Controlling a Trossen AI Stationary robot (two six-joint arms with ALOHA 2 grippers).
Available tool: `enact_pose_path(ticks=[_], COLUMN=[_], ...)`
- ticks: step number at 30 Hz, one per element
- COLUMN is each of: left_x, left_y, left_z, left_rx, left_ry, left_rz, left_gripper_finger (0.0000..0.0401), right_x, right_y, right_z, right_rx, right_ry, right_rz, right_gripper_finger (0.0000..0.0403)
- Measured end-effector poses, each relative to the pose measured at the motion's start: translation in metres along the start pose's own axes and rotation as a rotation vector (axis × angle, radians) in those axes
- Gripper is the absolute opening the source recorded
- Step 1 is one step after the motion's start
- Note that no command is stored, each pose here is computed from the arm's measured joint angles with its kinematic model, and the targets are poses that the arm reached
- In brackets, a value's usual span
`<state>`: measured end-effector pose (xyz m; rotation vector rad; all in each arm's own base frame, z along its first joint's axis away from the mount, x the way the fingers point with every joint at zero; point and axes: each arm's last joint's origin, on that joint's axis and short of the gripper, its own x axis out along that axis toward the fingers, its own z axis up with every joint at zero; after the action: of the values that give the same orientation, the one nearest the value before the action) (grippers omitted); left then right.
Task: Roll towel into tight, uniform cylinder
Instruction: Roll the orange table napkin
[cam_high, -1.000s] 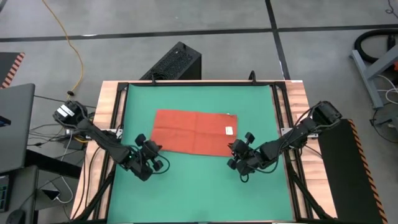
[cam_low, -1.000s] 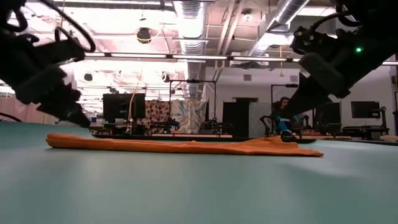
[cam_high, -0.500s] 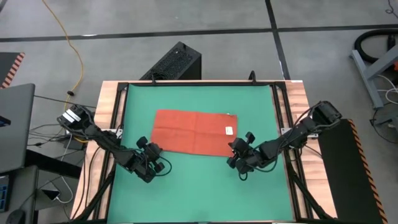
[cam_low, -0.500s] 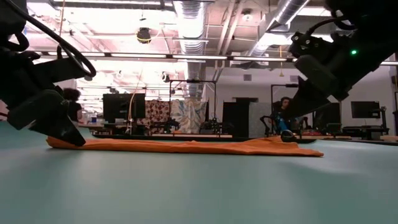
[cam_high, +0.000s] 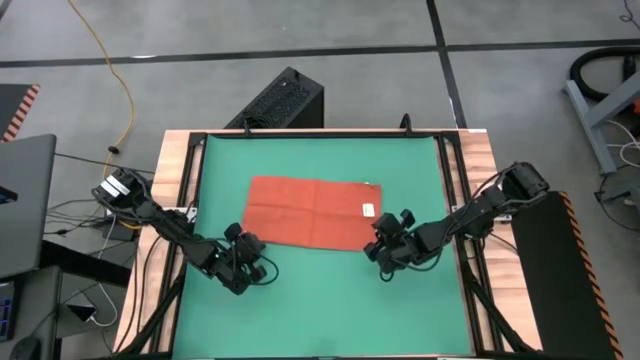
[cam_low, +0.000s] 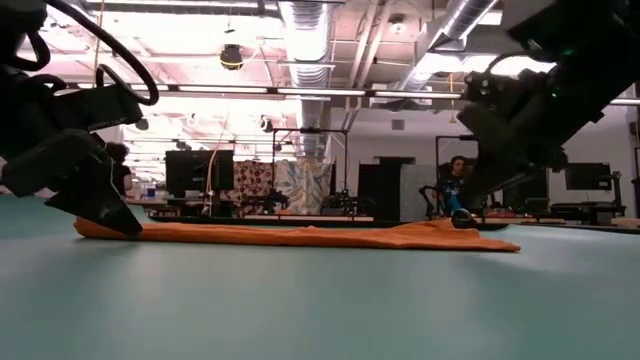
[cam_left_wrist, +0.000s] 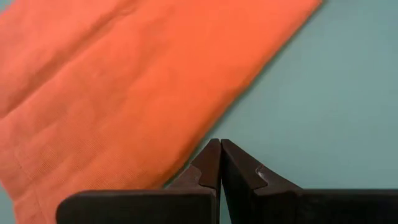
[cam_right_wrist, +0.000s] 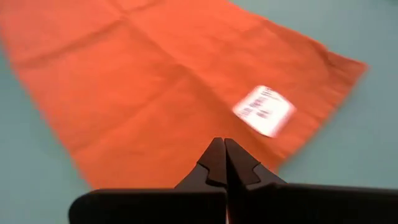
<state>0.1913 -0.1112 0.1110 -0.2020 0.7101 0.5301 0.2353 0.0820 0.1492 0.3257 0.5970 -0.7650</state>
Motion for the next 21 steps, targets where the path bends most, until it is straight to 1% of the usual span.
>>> enact_pose_path(ticks=[4, 6, 9, 12, 14, 17, 21], left_x=[0.000, -0.001, -0.004, -0.009, -0.012, -0.016, -0.026], left_y=[-0.001, -0.004, -0.011, -0.021, -0.026, -0.031, -0.033], left_z=[0.002, 0.006, 0.015, 0.026, 0.034, 0.042, 0.053], left_rx=[-0.001, 0.013, 0.048, 0.085, 0.115, 0.150, 0.191], left_ry=[-0.046, -0.073, -0.107, -0.141, -0.150, -0.144, -0.097], left_rz=[0.007, 0.015, 0.012, 0.009, 0.007, 0.022, 0.056], left_gripper_finger=[0.0000, 0.0000, 0.0000, 0.0000, 0.0000, 0.0000, 0.0000], right_x=[-0.001, -0.002, -0.001, 0.009, 0.021, 0.038, 0.053], right_y=[0.013, 0.018, 0.024, 0.035, 0.047, 0.069, 0.102], right_z=[0.007, 0.010, 0.012, 0.010, 0.007, 0.003, 0.014], right_rx=[-0.032, -0.029, -0.011, -0.016, -0.020, -0.091, -0.176], right_ry=[-0.029, -0.042, -0.073, -0.112, -0.133, -0.148, -0.191], right_rz=[0.118, 0.169, 0.212, 0.255, 0.299, 0.309, 0.308], right_gripper_finger=[0.0005, 0.0005, 0.0005, 0.0005, 0.0005, 0.0005, 0.0005])
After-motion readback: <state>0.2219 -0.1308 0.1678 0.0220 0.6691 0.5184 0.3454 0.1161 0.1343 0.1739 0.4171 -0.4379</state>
